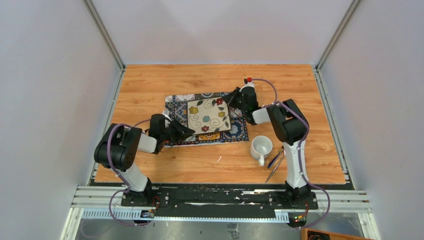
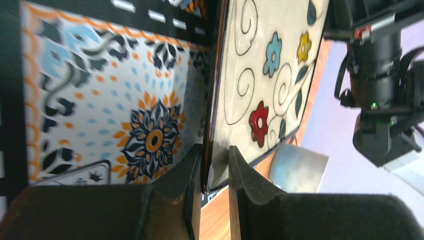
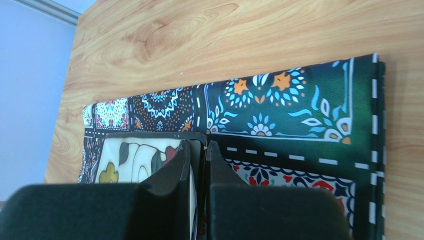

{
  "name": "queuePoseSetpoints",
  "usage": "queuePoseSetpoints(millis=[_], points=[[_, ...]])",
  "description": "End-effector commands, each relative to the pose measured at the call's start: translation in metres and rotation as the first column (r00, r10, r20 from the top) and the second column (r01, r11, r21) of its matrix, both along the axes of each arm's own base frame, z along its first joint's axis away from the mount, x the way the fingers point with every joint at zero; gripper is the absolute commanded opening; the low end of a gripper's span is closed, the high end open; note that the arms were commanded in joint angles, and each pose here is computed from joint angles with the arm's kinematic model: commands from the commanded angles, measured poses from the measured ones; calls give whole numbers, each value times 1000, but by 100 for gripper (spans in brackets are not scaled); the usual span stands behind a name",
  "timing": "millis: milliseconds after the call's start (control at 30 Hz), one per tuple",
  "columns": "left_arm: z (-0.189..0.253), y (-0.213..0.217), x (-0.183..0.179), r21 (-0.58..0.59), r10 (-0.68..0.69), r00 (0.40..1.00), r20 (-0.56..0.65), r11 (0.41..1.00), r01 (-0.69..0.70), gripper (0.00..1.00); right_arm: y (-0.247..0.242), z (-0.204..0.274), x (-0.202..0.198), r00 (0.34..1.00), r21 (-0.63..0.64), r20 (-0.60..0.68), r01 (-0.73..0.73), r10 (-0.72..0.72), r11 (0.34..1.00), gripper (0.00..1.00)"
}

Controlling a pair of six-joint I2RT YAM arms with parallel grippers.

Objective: Set the dinner table for one person
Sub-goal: Place the plate on the napkin.

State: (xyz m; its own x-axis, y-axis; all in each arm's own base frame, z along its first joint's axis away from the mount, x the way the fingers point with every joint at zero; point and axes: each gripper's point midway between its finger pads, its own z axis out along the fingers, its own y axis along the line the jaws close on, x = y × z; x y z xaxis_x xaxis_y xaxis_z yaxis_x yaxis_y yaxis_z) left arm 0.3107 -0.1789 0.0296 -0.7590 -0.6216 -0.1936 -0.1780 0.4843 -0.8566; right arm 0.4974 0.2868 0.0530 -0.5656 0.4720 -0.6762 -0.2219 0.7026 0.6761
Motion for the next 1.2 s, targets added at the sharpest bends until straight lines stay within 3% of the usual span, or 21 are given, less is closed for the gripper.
queuePoseSetpoints(millis=[0, 500, 567, 867, 1000, 1167], points=[[41, -47, -16, -55, -229, 954, 195, 968, 244, 0, 121, -19, -130, 838, 79, -89, -533, 538, 843, 0], [38, -41, -7, -9, -232, 958, 167, 972, 236, 1, 114, -32, -136, 845, 60, -118, -518, 521, 853, 0], [35, -41, -6, -9, -230, 960, 157, 972, 234, 8, 114, -35, -135, 846, 61, -123, -516, 519, 855, 4], [27, -40, 0, 17, -227, 966, 126, 974, 227, 60, 108, -44, -133, 855, 46, -144, -498, 499, 866, 35], [26, -39, 4, 32, -230, 966, 119, 973, 227, 73, 103, -46, -129, 861, 42, -150, -486, 486, 873, 45], [26, -40, 7, 35, -235, 965, 119, 972, 232, 75, 101, -45, -126, 864, 40, -145, -482, 482, 875, 46]])
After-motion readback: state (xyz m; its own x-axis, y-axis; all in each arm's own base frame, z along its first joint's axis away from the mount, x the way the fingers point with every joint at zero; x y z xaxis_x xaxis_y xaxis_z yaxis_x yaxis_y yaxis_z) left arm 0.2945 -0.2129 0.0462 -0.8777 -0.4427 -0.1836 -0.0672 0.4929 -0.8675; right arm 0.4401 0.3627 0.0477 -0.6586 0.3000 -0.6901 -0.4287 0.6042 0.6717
